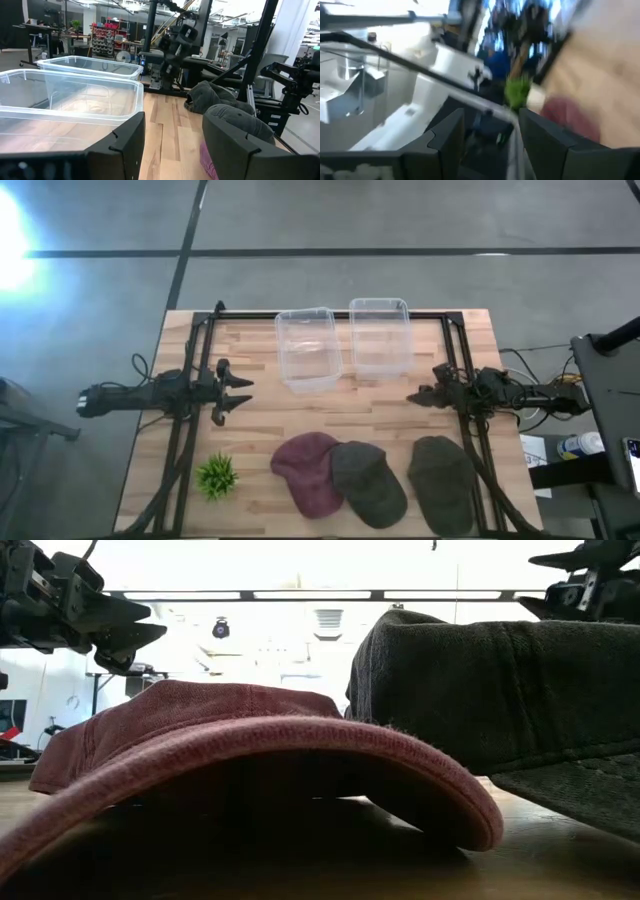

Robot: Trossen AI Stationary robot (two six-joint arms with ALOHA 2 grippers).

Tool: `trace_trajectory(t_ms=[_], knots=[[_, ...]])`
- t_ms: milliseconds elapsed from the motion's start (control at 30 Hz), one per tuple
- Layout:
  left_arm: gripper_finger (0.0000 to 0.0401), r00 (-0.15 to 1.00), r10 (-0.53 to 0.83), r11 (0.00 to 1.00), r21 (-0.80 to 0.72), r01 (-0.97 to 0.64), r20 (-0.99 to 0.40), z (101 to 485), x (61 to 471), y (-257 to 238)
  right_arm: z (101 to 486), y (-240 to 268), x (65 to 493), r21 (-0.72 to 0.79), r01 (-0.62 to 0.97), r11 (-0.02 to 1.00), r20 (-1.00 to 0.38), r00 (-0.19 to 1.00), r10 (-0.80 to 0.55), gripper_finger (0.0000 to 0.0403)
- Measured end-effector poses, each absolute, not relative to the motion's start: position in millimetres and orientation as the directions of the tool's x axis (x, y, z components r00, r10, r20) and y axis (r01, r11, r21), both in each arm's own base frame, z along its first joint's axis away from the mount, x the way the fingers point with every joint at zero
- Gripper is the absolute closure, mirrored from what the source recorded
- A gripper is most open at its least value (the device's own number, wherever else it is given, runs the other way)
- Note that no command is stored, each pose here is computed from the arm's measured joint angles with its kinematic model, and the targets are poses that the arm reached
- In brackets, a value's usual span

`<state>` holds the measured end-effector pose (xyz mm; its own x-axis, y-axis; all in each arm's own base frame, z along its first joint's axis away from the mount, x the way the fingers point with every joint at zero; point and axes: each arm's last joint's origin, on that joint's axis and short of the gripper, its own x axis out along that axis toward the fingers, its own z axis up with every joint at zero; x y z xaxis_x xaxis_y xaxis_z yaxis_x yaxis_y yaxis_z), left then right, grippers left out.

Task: Pick & Place hat
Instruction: Put the left black cap into the right transparent bin

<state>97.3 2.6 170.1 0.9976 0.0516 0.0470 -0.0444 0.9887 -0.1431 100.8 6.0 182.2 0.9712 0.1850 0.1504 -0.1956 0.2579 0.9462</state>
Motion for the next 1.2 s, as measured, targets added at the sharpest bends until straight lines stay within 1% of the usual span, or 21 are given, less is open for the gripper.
trace_trajectory(t_ms=[67, 133, 200, 267, 433, 500, 600, 667, 767, 833, 967, 1200], knots=[[0.0208, 0.998, 0.052, 0.989, -0.143, -0.045, 0.047, 170.1, 97.3, 2.7, 180.2, 9.6, 103.9, 0.963, -0.147, 0.225, 0.097, 0.971, 0.218, 0.0218], [0.0208, 0.998, 0.051, 0.989, -0.143, -0.044, 0.047, 170.0, 97.3, 2.6, 185.6, 13.2, 108.3, 0.971, -0.091, 0.219, 0.041, 0.974, 0.224, 0.0218], [0.0208, 0.998, 0.051, 0.989, -0.143, -0.044, 0.046, 170.0, 97.3, 2.7, 192.5, 17.2, 114.6, 0.981, -0.006, 0.195, -0.040, 0.973, 0.228, 0.0218], [0.0208, 0.998, 0.051, 0.989, -0.143, -0.044, 0.047, 170.1, 97.3, 2.6, 201.1, 23.3, 123.9, 0.980, 0.088, 0.180, -0.134, 0.956, 0.260, 0.0218], [0.0208, 0.998, 0.052, 0.989, -0.143, -0.044, 0.046, 170.0, 97.3, 2.6, 214.0, 48.4, 152.9, 0.906, 0.380, 0.185, -0.422, 0.835, 0.354, 0.0218], [0.0208, 0.998, 0.051, 0.989, -0.143, -0.044, 0.046, 169.9, 97.3, 2.6, 216.3, 63.2, 166.2, 0.868, 0.463, 0.179, -0.494, 0.777, 0.389, 0.0218], [0.0208, 0.998, 0.052, 0.989, -0.143, -0.044, 0.046, 170.0, 97.3, 2.6, 219.0, 91.4, 185.6, 0.819, 0.557, 0.138, -0.558, 0.717, 0.417, 0.0218], [0.0208, 0.998, 0.052, 0.989, -0.143, -0.045, 0.046, 170.1, 97.3, 2.6, 219.2, 112.5, 196.2, 0.779, 0.621, 0.092, -0.596, 0.685, 0.419, 0.0218], [0.0208, 0.998, 0.052, 0.989, -0.143, -0.045, 0.046, 170.1, 97.3, 2.6, 219.4, 144.5, 207.8, 0.722, 0.692, 0.029, -0.634, 0.644, 0.428, 0.0218], [0.0208, 0.998, 0.052, 0.989, -0.143, -0.045, 0.046, 170.1, 97.3, 2.7, 216.9, 164.2, 212.6, 0.674, 0.739, 0.009, -0.668, 0.604, 0.435, 0.0218], [0.0208, 0.998, 0.052, 0.989, -0.143, -0.045, 0.046, 169.9, 97.3, 2.7, 208.2, 198.2, 218.5, 0.600, 0.798, 0.050, -0.729, 0.521, 0.444, 0.0218], [0.0208, 0.998, 0.052, 0.989, -0.143, -0.045, 0.046, 170.0, 97.3, 2.6, 201.8, 249.2, 226.3, 0.543, 0.830, 0.126, -0.748, 0.410, 0.522, 0.0218]])
